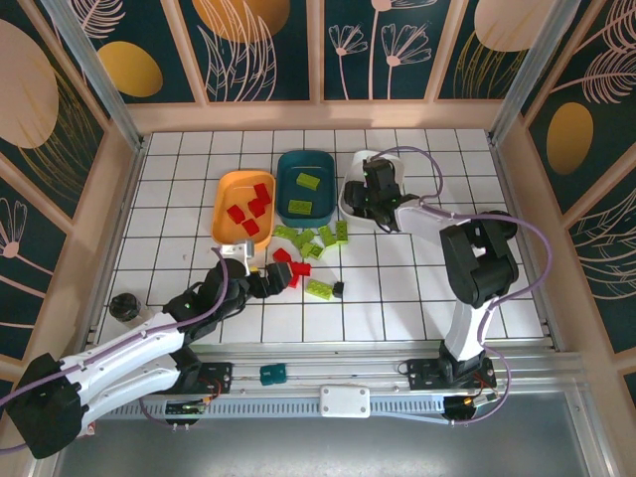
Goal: Sort the legos into containers by color
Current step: Place the lego in the container, then pick up the lego from the center of the table.
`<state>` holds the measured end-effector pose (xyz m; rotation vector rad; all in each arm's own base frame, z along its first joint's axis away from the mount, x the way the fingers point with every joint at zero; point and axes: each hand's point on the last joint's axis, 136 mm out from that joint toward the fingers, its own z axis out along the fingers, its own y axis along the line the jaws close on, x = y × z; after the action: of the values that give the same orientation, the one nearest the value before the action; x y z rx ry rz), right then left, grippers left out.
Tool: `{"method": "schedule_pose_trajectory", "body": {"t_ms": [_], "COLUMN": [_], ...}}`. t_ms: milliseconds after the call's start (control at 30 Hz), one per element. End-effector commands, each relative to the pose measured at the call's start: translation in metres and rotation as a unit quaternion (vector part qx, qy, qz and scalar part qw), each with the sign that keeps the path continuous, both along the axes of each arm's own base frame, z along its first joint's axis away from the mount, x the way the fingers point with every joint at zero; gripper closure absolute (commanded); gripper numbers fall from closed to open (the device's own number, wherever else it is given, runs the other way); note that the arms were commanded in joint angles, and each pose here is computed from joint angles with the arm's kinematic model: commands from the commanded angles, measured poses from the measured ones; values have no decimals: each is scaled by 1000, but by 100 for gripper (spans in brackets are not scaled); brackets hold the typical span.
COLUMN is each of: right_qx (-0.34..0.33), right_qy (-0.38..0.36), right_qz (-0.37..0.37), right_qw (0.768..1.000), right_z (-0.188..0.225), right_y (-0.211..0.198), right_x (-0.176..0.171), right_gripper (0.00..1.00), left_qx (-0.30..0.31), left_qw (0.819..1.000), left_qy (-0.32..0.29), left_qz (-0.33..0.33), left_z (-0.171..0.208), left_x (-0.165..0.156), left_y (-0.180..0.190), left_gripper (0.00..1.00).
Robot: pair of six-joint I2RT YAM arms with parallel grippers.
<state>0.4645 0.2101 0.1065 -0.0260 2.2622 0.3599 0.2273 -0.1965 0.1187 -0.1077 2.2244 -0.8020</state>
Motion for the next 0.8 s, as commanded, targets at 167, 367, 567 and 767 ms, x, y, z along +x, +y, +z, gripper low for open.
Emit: {"method": "schedule_pose_trajectory", "body": {"t_ms": [167, 367, 567, 767], "right_qx": [19, 26, 40, 43], "right_qy": [-52, -46, -51, -58], "right_qz": [35, 42, 49, 50], "right_qw": [998, 998, 997, 996], "right_z": [54, 47, 49, 55], "right_y": [14, 10, 10, 7], "right_x": [-34, -69, -94, -102], "right_gripper": [37, 37, 37, 37], "left_qx": [97, 173, 210, 214], "left_qw": [994, 985, 977, 976], "left_qy": [44, 22, 9, 26], "left_qz": [4, 5, 17, 17], "left_z": [-30, -41, -41, -54], "left_x": [8, 35, 64, 85], "left_y": [4, -1, -11, -25], "left_gripper": [10, 9, 14, 13]}}
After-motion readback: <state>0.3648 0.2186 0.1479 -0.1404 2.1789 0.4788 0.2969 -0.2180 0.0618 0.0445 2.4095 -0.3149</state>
